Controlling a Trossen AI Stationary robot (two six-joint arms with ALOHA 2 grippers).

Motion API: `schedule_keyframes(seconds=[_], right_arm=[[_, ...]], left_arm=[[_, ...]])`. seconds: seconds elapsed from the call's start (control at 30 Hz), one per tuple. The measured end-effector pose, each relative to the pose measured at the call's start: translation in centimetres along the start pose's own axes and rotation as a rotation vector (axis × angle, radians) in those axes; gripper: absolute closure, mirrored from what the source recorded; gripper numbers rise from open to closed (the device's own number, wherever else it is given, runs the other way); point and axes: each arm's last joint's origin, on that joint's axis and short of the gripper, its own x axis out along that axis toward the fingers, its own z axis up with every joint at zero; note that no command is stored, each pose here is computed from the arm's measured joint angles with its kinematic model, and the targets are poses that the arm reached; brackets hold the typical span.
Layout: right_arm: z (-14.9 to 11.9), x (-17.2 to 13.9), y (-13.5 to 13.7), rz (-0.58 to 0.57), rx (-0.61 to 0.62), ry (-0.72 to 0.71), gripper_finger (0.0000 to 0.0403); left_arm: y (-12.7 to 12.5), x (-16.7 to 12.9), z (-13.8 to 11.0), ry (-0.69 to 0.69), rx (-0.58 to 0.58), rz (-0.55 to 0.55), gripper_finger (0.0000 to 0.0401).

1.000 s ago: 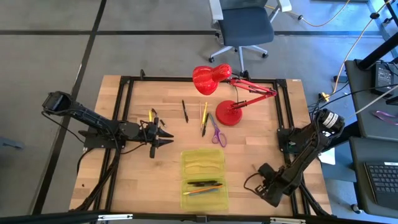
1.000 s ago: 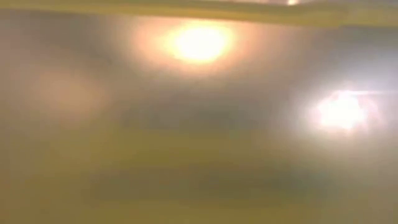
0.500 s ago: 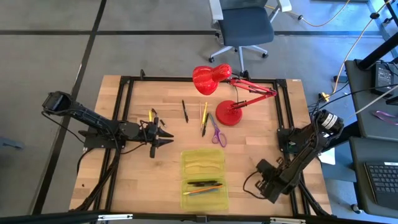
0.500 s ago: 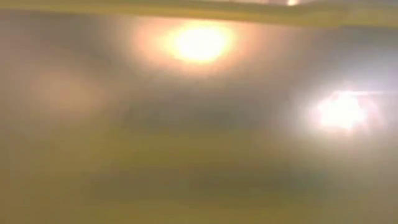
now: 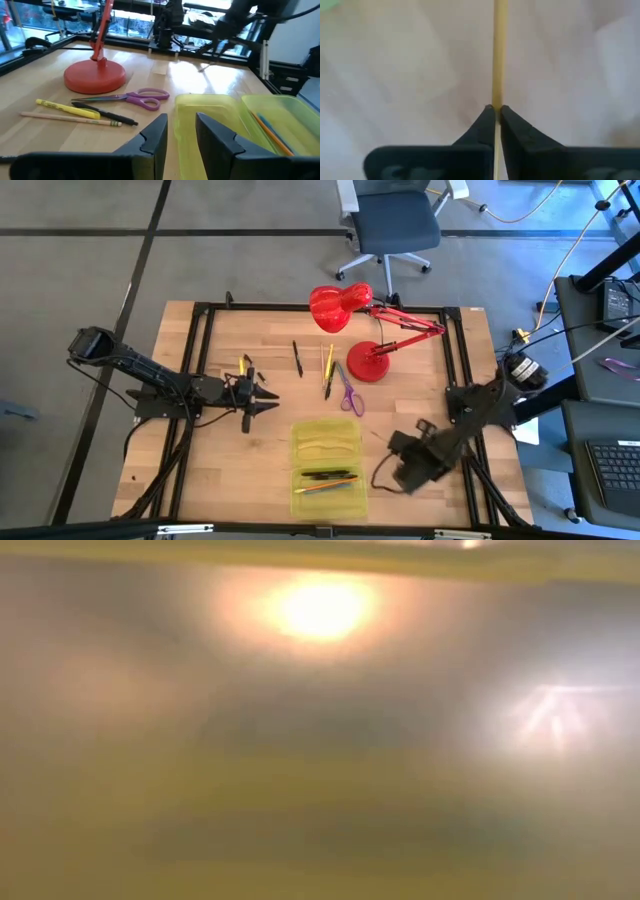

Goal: Pick & place school supplies into a supply box
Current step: Put the yellow pencil into the yellow supply box

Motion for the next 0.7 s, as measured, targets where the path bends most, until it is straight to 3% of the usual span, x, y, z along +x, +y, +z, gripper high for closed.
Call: schedule_keyframes(seconds=[0.33, 0.53, 0.7], right_arm=[[5.1, 2.3, -3.3, -0.01, -0.217, 0.047, 0.0384], [6.7, 3.8, -5.7, 0.024, -0.247, 0.12, 0.0383], [6.9, 4.0, -7.2, 0.12, -0.258, 0.062, 0.0383]], left_arm=[[0.0, 0.0, 0.0, 0.002, 0.024, -0.007, 0.0307], [0.0, 0.0, 0.0, 0.002, 0.024, -0.007, 0.0309], [0.0, 0.0, 0.0, 0.003, 0.024, -0.007, 0.0309]])
